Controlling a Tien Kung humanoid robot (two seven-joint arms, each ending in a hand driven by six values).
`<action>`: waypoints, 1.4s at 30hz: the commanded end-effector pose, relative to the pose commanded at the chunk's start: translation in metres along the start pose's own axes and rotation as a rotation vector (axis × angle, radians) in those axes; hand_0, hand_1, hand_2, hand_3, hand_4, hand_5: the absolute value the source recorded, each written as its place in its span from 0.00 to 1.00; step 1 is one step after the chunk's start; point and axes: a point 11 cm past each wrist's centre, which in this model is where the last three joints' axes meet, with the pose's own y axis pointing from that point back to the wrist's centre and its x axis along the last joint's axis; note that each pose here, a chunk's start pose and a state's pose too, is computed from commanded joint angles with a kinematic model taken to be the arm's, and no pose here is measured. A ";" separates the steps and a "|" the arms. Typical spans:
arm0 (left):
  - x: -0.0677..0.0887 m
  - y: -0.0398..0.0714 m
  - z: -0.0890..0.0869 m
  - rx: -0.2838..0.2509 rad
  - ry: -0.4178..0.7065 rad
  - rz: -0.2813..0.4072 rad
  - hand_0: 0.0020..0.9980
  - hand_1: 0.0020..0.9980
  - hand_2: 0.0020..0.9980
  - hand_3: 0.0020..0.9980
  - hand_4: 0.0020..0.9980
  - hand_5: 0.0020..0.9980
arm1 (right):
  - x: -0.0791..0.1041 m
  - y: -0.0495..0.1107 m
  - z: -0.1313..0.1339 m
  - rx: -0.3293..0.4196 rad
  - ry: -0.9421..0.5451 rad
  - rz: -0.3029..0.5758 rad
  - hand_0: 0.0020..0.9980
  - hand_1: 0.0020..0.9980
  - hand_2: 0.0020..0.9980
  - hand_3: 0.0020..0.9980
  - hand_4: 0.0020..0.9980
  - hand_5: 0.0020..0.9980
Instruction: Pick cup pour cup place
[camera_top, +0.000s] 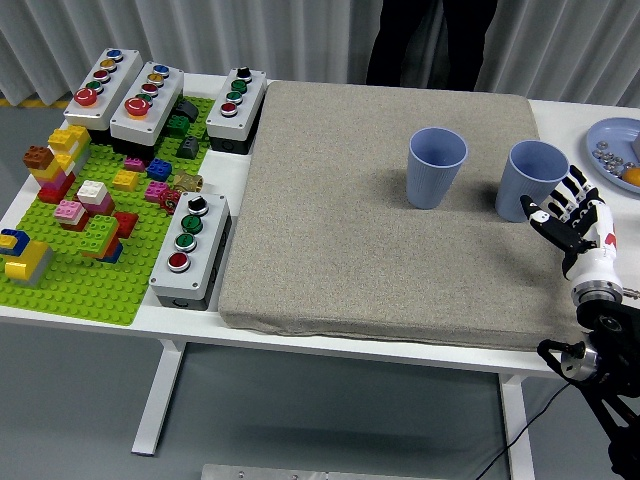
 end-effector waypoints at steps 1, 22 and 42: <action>0.000 0.000 0.000 0.000 -0.001 0.000 0.77 0.79 0.84 0.75 0.51 0.96 | -0.001 0.000 0.000 -0.001 0.000 -0.001 0.88 0.83 0.91 0.90 0.85 0.28; -0.002 0.000 0.002 -0.003 -0.006 -0.003 0.77 0.79 0.84 0.75 0.51 0.96 | 0.006 -0.005 -0.001 0.000 -0.005 0.020 0.88 0.83 0.91 0.90 0.84 0.28; -0.007 0.000 0.005 -0.008 -0.010 -0.012 0.77 0.79 0.84 0.75 0.51 0.96 | 0.006 -0.005 0.006 -0.009 -0.005 0.023 0.88 0.83 0.91 0.89 0.83 0.28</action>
